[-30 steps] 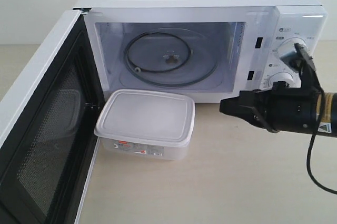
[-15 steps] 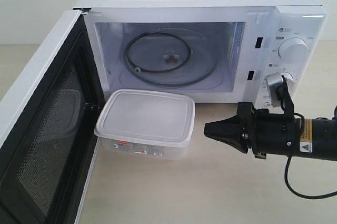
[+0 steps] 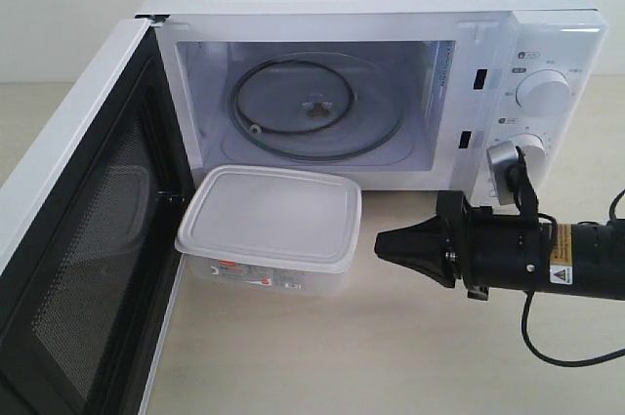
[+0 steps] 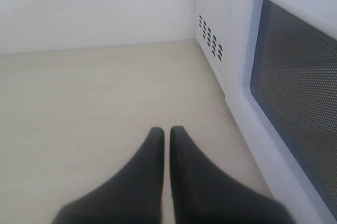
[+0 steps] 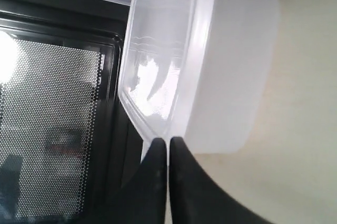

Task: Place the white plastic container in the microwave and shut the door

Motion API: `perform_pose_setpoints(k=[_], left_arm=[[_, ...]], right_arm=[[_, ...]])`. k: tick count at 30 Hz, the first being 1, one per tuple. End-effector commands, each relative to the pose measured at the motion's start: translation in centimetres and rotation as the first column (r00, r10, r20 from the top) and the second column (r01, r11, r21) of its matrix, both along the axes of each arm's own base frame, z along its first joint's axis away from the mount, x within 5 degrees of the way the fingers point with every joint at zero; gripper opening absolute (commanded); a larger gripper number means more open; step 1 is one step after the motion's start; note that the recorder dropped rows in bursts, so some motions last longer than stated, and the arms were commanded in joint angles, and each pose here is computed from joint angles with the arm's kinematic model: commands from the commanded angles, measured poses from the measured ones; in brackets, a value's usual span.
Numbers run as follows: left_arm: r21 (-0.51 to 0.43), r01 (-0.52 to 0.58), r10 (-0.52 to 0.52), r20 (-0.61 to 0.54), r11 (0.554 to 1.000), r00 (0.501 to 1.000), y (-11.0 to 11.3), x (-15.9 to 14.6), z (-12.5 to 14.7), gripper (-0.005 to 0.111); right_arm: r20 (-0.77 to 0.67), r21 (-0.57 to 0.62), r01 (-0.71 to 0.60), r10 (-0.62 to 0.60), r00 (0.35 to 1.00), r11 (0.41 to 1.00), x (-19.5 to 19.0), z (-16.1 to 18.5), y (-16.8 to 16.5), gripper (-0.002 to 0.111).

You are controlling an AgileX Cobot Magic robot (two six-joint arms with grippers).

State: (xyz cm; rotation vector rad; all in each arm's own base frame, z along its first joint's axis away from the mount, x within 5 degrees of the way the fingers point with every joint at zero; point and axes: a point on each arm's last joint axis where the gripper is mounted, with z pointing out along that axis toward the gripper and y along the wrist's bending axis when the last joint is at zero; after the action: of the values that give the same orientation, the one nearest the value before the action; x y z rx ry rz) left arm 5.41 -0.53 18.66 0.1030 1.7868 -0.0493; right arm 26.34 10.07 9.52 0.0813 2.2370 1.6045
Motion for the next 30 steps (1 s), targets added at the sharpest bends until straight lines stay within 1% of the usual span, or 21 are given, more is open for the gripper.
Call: perform_pose_setpoints(k=[1,2,3,4,5,6,8,10,12,13,16,19,26,30], left_arm=[[-0.005,-0.001,0.001,-0.001,1.0,1.0,0.0,0.0,-0.1,0.004],[-0.005,-0.001,0.001,-0.001,1.0,1.0,0.0,0.0,-0.1,0.004],[-0.005,-0.001,0.001,-0.001,1.0,1.0,0.0,0.0,-0.1,0.004],[-0.005,-0.001,0.001,-0.001,1.0,1.0,0.0,0.0,-0.1,0.004],[-0.005,-0.001,0.001,-0.001,1.0,1.0,0.0,0.0,-0.1,0.004],[-0.005,-0.001,0.001,-0.001,1.0,1.0,0.0,0.0,-0.1,0.004],[-0.005,-0.001,0.001,-0.001,1.0,1.0,0.0,0.0,-0.1,0.004],[-0.005,-0.001,0.001,-0.001,1.0,1.0,0.0,0.0,-0.1,0.004],[-0.005,-0.001,0.001,-0.001,1.0,1.0,0.0,0.0,-0.1,0.004],[-0.005,-0.001,0.001,-0.001,1.0,1.0,0.0,0.0,-0.1,0.004],[-0.005,-0.001,0.001,-0.001,1.0,1.0,0.0,0.0,-0.1,0.004],[-0.005,-0.001,0.001,-0.001,1.0,1.0,0.0,0.0,-0.1,0.004],[-0.005,-0.001,0.001,-0.001,1.0,1.0,0.0,0.0,-0.1,0.004],[-0.005,-0.001,0.001,-0.001,1.0,1.0,0.0,0.0,-0.1,0.004]], right_arm=[[0.086,0.006,-0.02,0.02,0.996,1.0,-0.1,1.8,1.4,0.0],[0.071,-0.093,0.04,-0.034,0.997,0.995,0.1,2.3,1.9,0.0],[0.062,-0.162,0.073,-0.064,0.996,0.984,0.2,2.4,2.1,0.0],[0.067,-0.278,0.117,-0.102,0.993,0.954,0.1,2.8,2.3,0.0],[0.063,-0.318,0.136,-0.122,0.991,0.938,0.0,3.0,2.4,0.0],[0.051,-0.331,0.157,-0.149,0.988,0.93,-0.1,3.4,2.3,0.0],[0.041,-0.285,0.168,-0.163,0.986,0.944,0.2,4.0,2.6,0.0],[0.073,-0.239,0.15,-0.136,0.988,0.959,1.0,4.9,3.1,0.001],[0.05,-0.218,0.164,-0.157,0.986,0.962,1.6,5.4,3.3,0.012],[0.038,-0.226,0.166,-0.161,0.986,0.96,1.6,5.4,3.3,0.02],[0.01,-0.252,0.177,-0.18,0.984,0.951,1.6,5.1,3.1,0.038],[0.007,-0.268,0.175,-0.18,0.984,0.947,1.6,5.0,3.0,0.048],[-0.023,-0.276,0.181,-0.195,0.981,0.944,1.5,4.8,3.1,0.049],[-0.062,-0.293,0.157,-0.182,0.981,0.943,1.5,3.5,3.5,0.049]])
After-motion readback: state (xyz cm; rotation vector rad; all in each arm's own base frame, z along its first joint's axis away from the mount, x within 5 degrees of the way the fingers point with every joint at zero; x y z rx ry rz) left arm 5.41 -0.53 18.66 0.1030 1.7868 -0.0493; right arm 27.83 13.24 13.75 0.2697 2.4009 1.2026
